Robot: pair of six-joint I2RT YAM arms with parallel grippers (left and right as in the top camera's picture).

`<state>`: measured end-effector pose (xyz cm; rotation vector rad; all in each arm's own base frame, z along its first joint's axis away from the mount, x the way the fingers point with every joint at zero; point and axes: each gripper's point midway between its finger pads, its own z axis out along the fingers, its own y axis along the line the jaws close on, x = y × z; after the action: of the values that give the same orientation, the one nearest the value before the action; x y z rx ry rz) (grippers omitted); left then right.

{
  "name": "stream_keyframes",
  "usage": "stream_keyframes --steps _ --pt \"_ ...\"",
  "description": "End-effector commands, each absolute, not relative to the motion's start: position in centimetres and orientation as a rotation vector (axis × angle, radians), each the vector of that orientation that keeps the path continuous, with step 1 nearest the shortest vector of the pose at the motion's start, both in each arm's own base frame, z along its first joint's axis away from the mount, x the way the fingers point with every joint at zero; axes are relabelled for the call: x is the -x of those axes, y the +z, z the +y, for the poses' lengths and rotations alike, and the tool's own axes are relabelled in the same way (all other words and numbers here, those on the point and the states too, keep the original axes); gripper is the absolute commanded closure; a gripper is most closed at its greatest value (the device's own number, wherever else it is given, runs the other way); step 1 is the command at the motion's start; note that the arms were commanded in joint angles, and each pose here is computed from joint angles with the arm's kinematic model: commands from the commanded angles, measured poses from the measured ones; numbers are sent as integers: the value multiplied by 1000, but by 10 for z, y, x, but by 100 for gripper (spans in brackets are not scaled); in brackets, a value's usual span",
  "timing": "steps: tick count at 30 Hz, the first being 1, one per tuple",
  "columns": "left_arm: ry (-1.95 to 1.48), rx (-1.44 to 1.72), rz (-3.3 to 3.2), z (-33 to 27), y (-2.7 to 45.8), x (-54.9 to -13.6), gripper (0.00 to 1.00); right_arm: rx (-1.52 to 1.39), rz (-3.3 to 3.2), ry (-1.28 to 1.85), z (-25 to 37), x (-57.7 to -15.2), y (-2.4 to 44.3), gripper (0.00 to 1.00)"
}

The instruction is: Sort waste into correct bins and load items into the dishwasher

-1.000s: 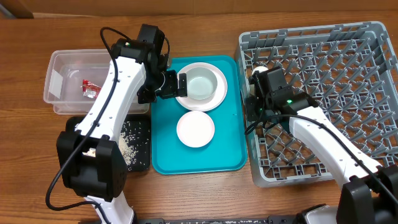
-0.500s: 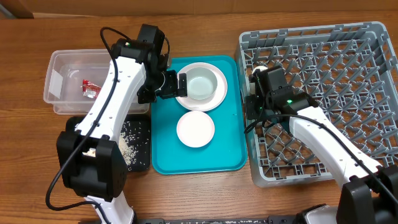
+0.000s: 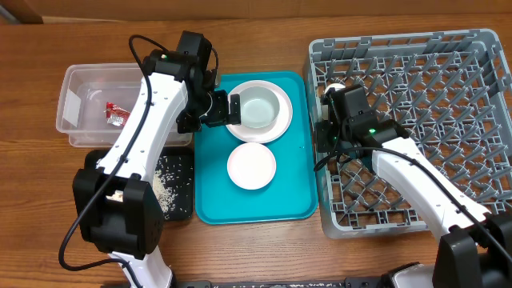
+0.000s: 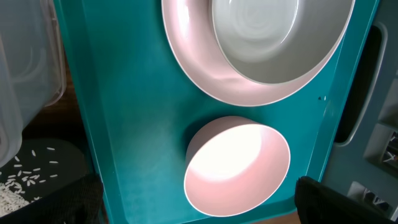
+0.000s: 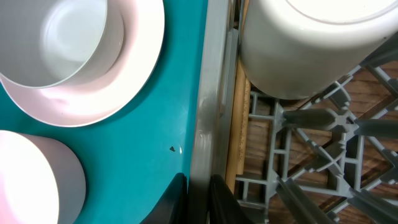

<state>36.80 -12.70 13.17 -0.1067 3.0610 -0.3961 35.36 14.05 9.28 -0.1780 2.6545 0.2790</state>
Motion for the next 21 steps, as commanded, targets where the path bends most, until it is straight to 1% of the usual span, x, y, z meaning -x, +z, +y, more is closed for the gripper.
stream_keyframes --steps 1,3,5,6,7,10,14,15,16,17,18,21 --pt "-392 87 3031 -128 141 -370 0 218 2625 281 144 -359 96 85" --pt "-392 86 3031 -128 141 -370 0 218 2610 285 145 -362 99 75" --pt "-392 86 3031 -128 141 -370 0 216 2592 290 147 -367 106 56" --pt "-392 87 3031 -128 141 -370 0 216 2581 293 148 -369 111 48" --pt "-392 86 3031 -128 141 -370 0 216 2569 296 148 -372 117 44" --pt "-392 87 3031 -128 141 -370 0 213 2518 310 152 -381 143 41" --pt "-392 87 3031 -128 141 -370 0 210 2428 340 155 -388 194 39" --pt "-392 87 3031 -128 141 -370 0 198 2409 360 157 -388 206 32" --pt "-392 87 3031 -128 141 -370 0 167 2389 389 158 -388 219 23" --pt "-392 87 3031 -128 141 -370 0 127 2370 420 159 -389 230 7" --pt "-392 87 3031 -128 141 -370 0 79 2347 455 160 -388 242 0" --pt "-392 86 3031 -129 141 -370 0 -11 2301 530 162 -386 261 0"
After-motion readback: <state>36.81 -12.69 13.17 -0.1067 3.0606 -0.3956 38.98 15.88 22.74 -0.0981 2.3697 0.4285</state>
